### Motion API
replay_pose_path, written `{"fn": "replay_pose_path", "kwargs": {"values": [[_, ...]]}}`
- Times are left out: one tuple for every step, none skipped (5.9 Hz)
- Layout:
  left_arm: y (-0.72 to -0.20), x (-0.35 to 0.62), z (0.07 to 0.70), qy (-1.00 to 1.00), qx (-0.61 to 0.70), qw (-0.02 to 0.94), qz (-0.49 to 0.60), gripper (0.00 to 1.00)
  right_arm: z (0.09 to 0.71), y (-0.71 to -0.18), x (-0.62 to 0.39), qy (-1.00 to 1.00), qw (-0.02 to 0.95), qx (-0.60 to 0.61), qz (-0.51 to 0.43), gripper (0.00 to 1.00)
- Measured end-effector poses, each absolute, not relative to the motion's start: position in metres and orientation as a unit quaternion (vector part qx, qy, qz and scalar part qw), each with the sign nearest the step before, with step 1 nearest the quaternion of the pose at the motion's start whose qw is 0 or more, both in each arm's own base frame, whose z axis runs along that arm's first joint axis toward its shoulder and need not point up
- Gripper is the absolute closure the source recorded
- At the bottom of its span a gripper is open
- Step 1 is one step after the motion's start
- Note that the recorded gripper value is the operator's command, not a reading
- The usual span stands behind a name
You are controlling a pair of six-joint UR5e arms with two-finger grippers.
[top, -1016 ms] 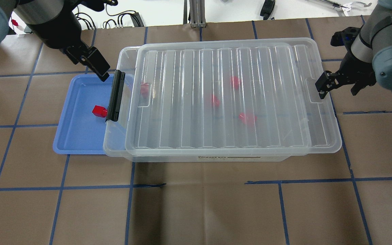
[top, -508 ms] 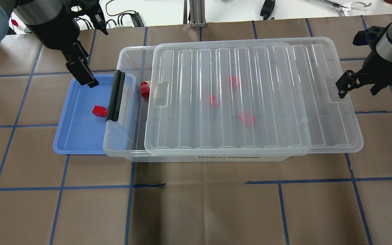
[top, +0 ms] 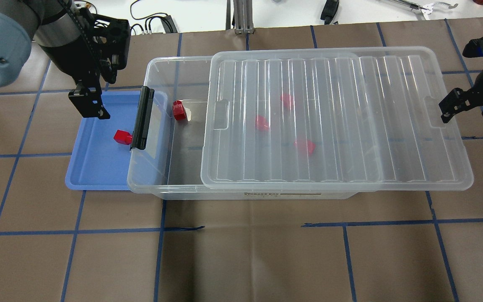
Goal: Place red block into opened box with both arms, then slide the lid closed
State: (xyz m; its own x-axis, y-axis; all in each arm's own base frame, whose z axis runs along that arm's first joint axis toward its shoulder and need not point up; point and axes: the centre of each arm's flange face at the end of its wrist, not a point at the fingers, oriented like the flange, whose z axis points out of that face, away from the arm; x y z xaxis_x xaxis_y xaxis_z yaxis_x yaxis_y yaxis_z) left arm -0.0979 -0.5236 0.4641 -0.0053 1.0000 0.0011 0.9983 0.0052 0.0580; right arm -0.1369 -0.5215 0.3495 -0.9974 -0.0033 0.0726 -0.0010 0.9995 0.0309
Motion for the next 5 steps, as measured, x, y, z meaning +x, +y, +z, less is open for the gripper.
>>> {"fn": "replay_pose_path", "kwargs": {"values": [[-0.528,-0.065,0.447,0.696,0.717,0.023,0.018,0.02,0.351,-0.518,-0.156,-0.999,0.04,-0.011,-0.01,0.0],[-0.533,-0.033,0.435,0.69,0.723,0.025,0.011,0.02,0.352,-0.512,-0.174,-0.999,0.041,-0.023,-0.009,0.0],[-0.542,-0.016,0.423,0.687,0.726,0.024,0.005,0.02,0.352,-0.508,-0.187,-0.999,0.042,-0.029,-0.009,0.0],[-0.552,-0.009,0.404,0.686,0.728,0.015,0.008,0.02,0.353,-0.506,-0.193,-0.999,0.042,-0.033,-0.008,0.0],[-0.561,-0.006,0.382,0.685,0.728,0.006,0.012,0.02,0.358,-0.504,-0.194,-0.998,0.045,-0.035,-0.006,0.0]]}}
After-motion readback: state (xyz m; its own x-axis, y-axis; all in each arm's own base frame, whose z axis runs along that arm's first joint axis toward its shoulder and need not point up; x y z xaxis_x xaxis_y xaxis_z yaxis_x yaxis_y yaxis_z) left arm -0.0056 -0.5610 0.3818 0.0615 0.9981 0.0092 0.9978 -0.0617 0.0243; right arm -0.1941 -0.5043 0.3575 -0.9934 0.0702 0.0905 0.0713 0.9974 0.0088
